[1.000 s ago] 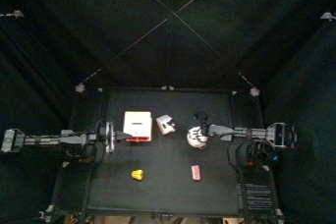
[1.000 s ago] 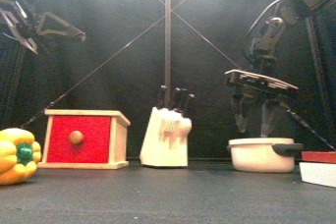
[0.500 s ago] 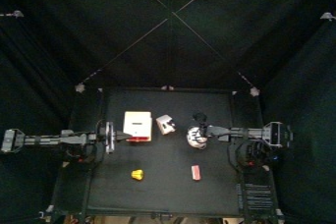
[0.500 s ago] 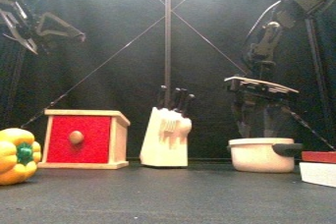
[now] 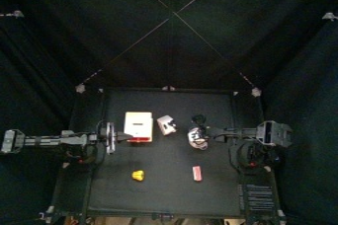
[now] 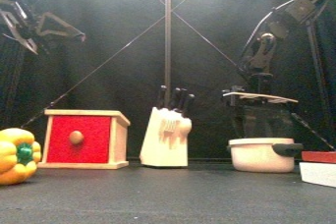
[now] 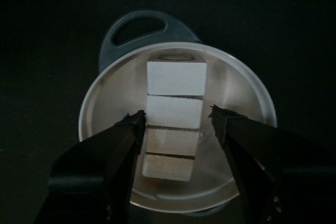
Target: Grab sushi roll
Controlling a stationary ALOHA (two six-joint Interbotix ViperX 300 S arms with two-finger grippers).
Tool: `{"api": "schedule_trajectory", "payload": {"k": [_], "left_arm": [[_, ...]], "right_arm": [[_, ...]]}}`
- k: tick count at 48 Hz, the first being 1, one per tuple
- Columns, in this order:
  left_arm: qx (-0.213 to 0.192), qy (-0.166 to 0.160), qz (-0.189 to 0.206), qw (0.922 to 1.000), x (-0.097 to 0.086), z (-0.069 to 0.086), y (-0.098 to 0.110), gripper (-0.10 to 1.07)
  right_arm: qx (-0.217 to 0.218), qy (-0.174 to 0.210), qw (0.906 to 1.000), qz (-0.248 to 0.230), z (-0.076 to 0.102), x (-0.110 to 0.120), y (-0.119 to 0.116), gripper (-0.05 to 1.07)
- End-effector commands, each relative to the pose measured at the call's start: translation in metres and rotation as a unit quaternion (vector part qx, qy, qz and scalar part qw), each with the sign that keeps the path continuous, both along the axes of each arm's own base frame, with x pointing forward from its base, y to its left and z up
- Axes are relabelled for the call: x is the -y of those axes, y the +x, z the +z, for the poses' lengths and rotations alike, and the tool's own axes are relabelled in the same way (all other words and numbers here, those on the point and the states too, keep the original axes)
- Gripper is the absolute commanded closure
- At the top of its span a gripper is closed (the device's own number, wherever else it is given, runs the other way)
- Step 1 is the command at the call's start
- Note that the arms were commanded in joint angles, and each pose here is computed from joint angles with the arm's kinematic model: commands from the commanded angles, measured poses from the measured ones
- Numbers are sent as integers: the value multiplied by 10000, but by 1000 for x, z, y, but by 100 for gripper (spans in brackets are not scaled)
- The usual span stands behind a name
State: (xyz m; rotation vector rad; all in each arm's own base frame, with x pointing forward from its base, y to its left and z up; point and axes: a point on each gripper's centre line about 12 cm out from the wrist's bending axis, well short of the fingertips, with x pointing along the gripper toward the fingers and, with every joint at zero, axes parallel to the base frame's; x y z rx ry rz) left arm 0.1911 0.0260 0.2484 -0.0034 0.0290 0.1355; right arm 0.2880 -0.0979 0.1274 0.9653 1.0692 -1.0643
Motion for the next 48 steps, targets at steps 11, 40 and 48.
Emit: {"api": "schedule_trajectory", "payload": {"k": [11, 40, 48], "left_arm": [[68, 9, 8, 10000, -1, 5, 2, 100], [69, 2, 10, 10000, -1, 5, 2, 100], [70, -5, 10, 10000, -1, 5, 2, 100]], "right_arm": [[34, -15, 10000, 7, 0, 3, 10, 15], [7, -39, 10000, 13, 6, 5, 18, 30], [-38, -87, 10000, -23, 21, 6, 18, 30]]}}
